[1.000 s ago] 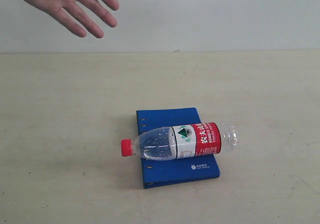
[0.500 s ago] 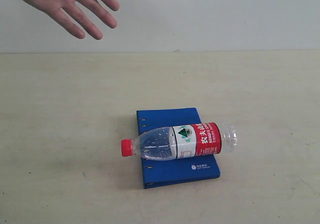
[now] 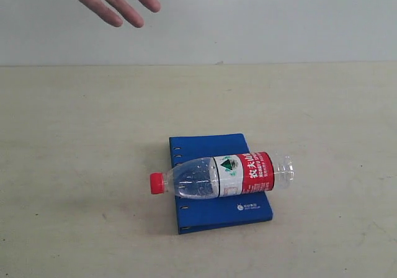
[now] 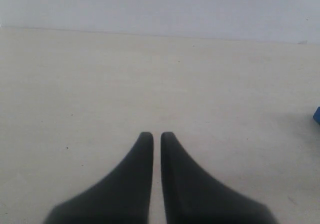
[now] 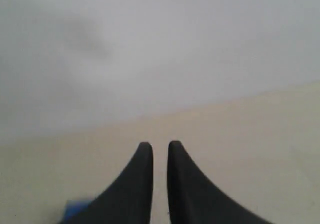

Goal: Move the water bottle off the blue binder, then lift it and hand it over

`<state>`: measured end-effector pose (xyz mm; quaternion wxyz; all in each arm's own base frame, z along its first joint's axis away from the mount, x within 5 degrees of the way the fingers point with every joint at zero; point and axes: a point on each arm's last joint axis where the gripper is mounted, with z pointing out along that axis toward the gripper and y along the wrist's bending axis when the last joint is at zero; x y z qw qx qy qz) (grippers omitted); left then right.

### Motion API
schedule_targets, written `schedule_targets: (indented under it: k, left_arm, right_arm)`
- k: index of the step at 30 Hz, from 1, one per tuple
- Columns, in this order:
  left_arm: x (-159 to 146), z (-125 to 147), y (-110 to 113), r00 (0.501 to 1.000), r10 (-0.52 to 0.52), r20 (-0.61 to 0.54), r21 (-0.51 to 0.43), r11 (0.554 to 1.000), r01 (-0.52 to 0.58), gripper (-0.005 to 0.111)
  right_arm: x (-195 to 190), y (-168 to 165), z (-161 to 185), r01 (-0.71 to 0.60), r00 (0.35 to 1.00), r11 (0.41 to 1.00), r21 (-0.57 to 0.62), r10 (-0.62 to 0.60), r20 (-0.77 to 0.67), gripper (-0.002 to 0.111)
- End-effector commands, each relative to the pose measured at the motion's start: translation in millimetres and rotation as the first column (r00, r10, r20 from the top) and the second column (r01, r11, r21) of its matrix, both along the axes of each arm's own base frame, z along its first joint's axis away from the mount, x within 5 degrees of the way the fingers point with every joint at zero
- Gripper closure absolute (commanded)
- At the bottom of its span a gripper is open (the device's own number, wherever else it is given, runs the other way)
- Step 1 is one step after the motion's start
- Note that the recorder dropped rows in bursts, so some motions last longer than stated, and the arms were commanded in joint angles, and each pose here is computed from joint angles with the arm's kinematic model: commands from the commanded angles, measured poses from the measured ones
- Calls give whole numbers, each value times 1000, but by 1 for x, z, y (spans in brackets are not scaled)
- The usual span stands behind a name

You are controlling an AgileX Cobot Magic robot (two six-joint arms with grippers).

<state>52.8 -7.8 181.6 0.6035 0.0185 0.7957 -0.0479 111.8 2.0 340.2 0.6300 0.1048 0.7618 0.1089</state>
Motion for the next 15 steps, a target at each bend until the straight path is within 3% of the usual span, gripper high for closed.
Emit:
schedule_targets:
  k: [1, 2, 3, 4, 6, 7, 8, 11, 13, 15]
  left_arm:
    - [0, 0, -1, 1000, -4, 3, -23, 1000, 4, 101]
    - [0, 0, -1, 1000, -4, 3, -23, 1000, 4, 101]
    - [0, 0, -1, 1000, -4, 3, -23, 1000, 4, 101]
    - [0, 0, -1, 1000, -4, 3, -23, 1000, 4, 101]
    - [0, 0, -1, 1000, -4, 3, -23, 1000, 4, 101]
    - [0, 0, -1, 1000, -4, 3, -23, 1000, 4, 101]
    - [0, 0, -1, 1000, -4, 3, -23, 1000, 4, 101]
    - [0, 0, -1, 1000, -4, 3, -23, 1000, 4, 101]
    - [0, 0, -1, 1000, -4, 3, -23, 1000, 4, 101]
    - [0, 0, -1, 1000, -4, 3, -23, 1000, 4, 101]
  right_arm:
    - [44, 55, -14, -685, 700, 691, -231, 535, -474, 100]
    - [52, 71, -21, -820, 544, 539, -192, 632, -552, 100]
    - [54, 85, -26, -893, 433, 414, -174, 688, -583, 100]
    - [59, 97, -34, -935, 341, 322, -145, 711, -615, 100]
    - [70, 117, -50, -964, 262, 228, -138, 715, -648, 100]
    - [76, 126, -56, -965, 262, 203, -167, 713, -650, 100]
    - [83, 137, -68, -969, 243, 142, -203, 708, -663, 100]
    - [101, 164, -87, -927, 295, 47, -372, 705, -645, 89]
    - [108, 180, -99, -896, 334, 28, -444, 702, -629, 75]
    - [116, 194, -110, -864, 391, 50, -501, 694, -605, 58]
